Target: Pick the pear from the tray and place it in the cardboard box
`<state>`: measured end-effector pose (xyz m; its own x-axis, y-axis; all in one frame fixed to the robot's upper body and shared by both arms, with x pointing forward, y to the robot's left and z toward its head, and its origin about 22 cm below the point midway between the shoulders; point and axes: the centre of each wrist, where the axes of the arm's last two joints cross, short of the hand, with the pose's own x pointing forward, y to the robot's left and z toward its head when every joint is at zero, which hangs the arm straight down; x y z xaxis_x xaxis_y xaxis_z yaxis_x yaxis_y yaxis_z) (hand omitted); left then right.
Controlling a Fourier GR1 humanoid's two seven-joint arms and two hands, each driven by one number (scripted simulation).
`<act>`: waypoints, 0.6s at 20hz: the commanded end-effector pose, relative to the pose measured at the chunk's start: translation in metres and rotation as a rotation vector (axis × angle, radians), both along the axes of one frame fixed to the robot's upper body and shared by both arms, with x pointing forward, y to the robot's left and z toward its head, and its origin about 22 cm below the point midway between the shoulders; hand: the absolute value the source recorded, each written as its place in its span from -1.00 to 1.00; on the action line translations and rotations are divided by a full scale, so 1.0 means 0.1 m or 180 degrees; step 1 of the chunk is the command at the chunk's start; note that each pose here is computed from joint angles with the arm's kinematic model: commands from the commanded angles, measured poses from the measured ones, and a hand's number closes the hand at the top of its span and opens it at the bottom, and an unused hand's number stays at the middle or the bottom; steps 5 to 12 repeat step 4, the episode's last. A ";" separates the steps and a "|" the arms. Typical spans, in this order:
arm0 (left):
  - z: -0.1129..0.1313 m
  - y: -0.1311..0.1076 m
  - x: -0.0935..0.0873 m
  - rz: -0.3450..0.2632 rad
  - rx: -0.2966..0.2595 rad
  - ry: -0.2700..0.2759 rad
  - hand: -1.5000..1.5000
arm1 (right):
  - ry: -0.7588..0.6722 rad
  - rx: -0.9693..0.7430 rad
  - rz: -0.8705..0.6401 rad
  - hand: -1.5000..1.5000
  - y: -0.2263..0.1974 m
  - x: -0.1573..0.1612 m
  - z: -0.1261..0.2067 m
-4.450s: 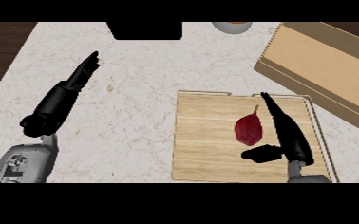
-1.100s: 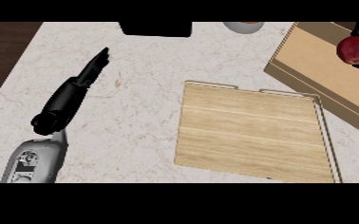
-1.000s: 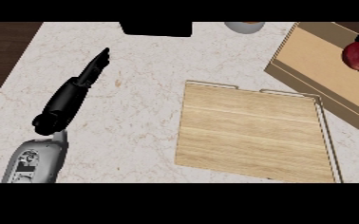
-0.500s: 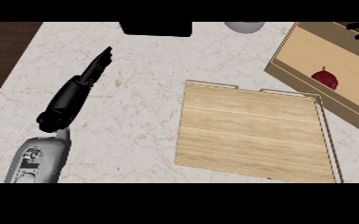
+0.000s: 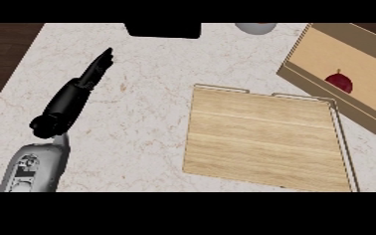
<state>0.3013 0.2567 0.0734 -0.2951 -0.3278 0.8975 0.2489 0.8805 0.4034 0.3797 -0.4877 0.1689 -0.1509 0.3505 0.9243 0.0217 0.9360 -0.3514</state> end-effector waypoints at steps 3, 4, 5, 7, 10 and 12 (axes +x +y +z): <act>-0.01 -0.09 0.00 -0.0039 -0.0047 -0.0008 0.00 | -0.0139 0.0656 -0.0468 -1.00 -0.27 -0.25 -0.05; 0.02 0.03 -0.03 -0.0016 0.0024 -0.0047 0.00 | -0.0177 0.0616 -0.0506 -1.00 -0.37 -0.31 0.05; 0.02 0.03 -0.03 -0.0016 0.0024 -0.0047 0.00 | -0.0177 0.0616 -0.0506 -1.00 -0.37 -0.31 0.05; 0.02 0.03 -0.03 -0.0016 0.0024 -0.0047 0.00 | -0.0177 0.0616 -0.0506 -1.00 -0.37 -0.31 0.05; 0.02 0.03 -0.03 -0.0016 0.0024 -0.0047 0.00 | -0.0177 0.0616 -0.0506 -1.00 -0.37 -0.31 0.05; 0.02 0.03 -0.03 -0.0016 0.0024 -0.0047 0.00 | -0.0177 0.0616 -0.0506 -1.00 -0.37 -0.31 0.05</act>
